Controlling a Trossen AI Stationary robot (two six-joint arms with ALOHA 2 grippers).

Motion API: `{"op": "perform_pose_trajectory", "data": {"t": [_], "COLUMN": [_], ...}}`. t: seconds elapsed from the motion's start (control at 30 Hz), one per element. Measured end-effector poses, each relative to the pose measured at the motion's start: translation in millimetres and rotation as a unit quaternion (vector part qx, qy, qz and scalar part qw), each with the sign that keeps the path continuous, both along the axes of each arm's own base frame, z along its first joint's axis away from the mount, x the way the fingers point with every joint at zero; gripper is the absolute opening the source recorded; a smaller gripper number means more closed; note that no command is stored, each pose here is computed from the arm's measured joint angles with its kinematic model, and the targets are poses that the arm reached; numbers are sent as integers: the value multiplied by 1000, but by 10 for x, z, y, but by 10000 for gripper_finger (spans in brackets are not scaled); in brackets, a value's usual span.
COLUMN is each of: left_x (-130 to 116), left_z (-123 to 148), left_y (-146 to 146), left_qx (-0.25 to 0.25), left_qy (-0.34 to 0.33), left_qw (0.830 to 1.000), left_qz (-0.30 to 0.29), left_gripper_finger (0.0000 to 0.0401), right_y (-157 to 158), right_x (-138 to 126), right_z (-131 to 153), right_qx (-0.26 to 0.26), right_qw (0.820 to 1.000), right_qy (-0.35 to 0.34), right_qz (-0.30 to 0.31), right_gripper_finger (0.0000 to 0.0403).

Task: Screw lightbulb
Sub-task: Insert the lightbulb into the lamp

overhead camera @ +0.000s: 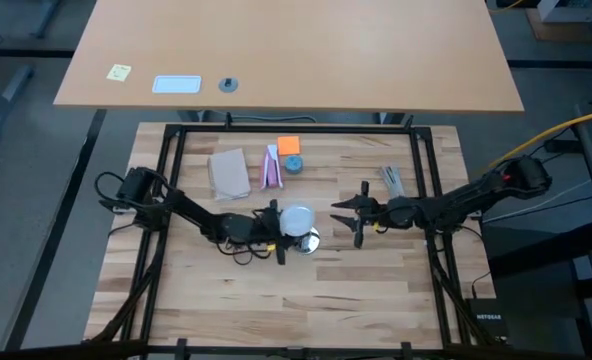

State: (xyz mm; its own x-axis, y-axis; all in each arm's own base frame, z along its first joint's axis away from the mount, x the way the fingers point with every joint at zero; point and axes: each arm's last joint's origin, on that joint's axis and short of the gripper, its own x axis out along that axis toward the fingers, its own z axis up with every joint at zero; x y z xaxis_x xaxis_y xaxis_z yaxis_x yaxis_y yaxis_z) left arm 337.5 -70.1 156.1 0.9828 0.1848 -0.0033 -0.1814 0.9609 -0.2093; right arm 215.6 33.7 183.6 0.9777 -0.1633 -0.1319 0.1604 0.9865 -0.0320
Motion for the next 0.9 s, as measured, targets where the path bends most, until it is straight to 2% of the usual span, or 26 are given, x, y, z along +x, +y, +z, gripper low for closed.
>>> {"op": "perform_pose_trajectory", "data": {"t": [0.23, 0.37, 0.9], "left_x": [5, 14, 25], "left_z": [-60, -89, -99], "left_y": [3, 40, 76], "left_qx": [10, 14, 24], "left_qy": [30, 39, 42], "left_qw": [1000, 999, 999], "left_qz": [0, 6, 2], "left_gripper_finger": [166, 166, 166], "right_y": [-13, -14, -14], "right_x": [6, 5, 4], "right_z": [141, 193, 196], "right_qx": [-24, -19, -18], "right_qw": [997, 995, 995], "right_qy": [-65, -92, -93], "right_qz": [-24, -26, -26], "right_gripper_finger": [143, 143, 143]}}
